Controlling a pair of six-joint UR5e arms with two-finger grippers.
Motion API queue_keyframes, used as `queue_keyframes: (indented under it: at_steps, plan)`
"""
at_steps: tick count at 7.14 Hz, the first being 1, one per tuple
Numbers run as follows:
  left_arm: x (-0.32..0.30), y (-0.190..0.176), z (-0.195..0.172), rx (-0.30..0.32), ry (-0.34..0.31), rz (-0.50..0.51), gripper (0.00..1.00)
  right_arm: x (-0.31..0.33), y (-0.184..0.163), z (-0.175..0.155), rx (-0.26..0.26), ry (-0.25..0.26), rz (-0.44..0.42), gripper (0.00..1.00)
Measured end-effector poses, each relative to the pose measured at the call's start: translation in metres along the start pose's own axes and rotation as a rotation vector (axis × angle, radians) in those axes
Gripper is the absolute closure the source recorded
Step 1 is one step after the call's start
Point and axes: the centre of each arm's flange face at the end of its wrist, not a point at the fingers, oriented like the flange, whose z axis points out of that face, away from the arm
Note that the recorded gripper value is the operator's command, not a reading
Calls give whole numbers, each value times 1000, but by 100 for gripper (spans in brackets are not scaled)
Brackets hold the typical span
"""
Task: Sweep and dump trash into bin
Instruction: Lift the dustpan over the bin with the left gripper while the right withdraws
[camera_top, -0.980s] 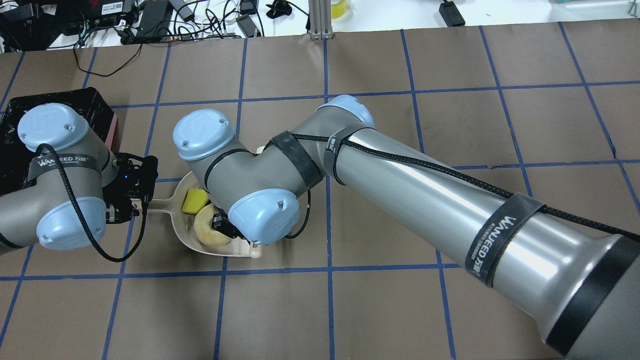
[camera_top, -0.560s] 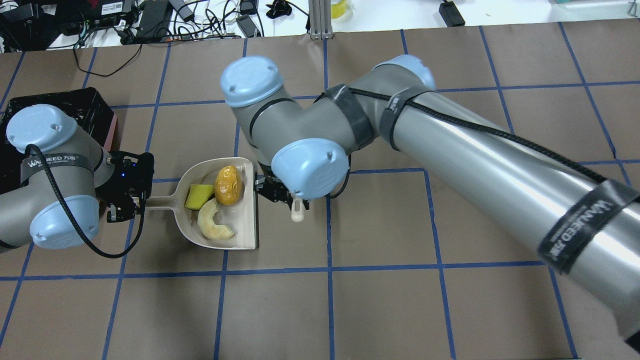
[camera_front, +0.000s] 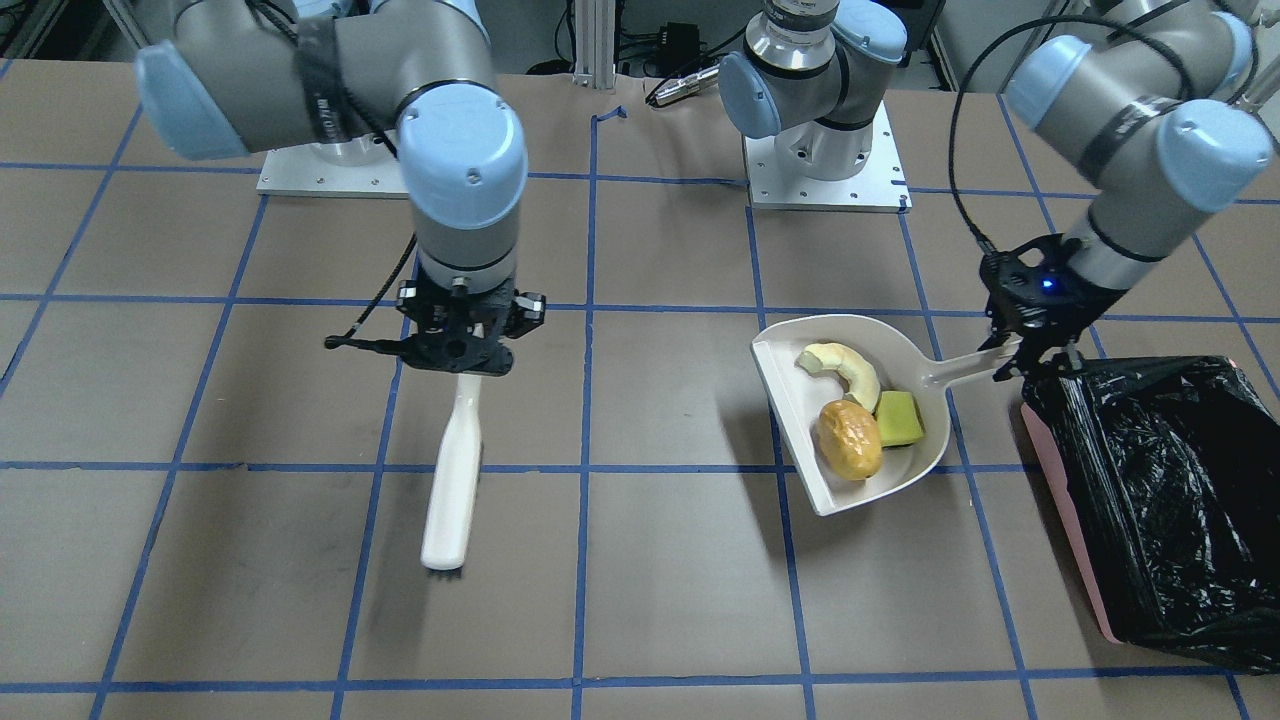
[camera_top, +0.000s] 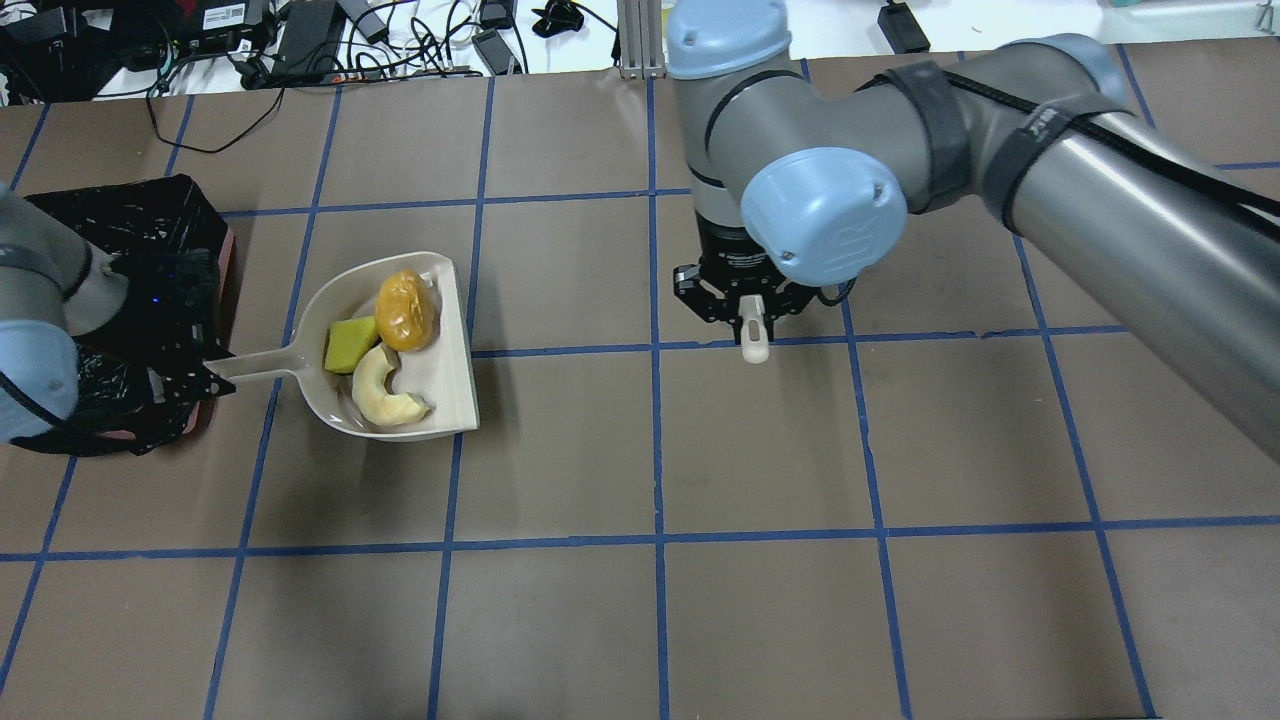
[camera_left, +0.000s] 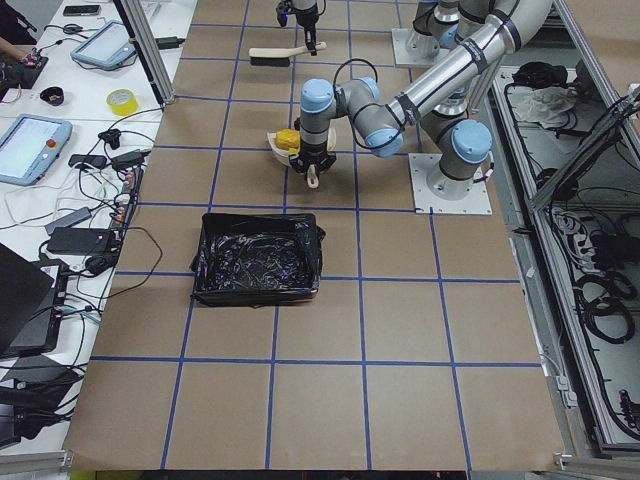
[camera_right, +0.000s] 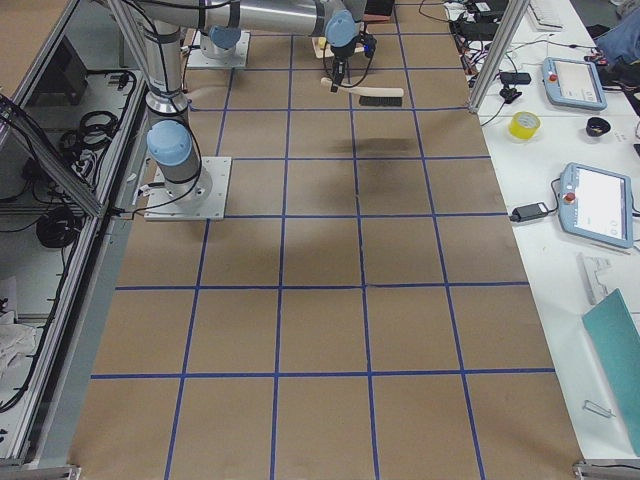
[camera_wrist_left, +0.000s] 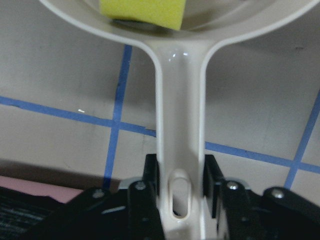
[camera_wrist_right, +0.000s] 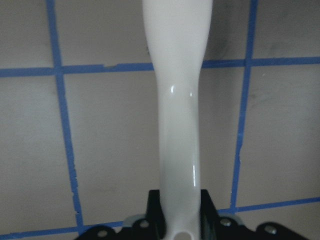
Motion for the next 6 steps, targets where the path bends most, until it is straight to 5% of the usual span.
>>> queue_keyframes:
  at_steps: [3, 6]
  plan:
    - [-31, 88, -98, 76, -47, -166, 100, 148, -52, 22, -40, 1, 80, 100]
    - [-19, 199, -128, 21, -87, -362, 100, 250, -88, 81, 24, 18, -63, 100]
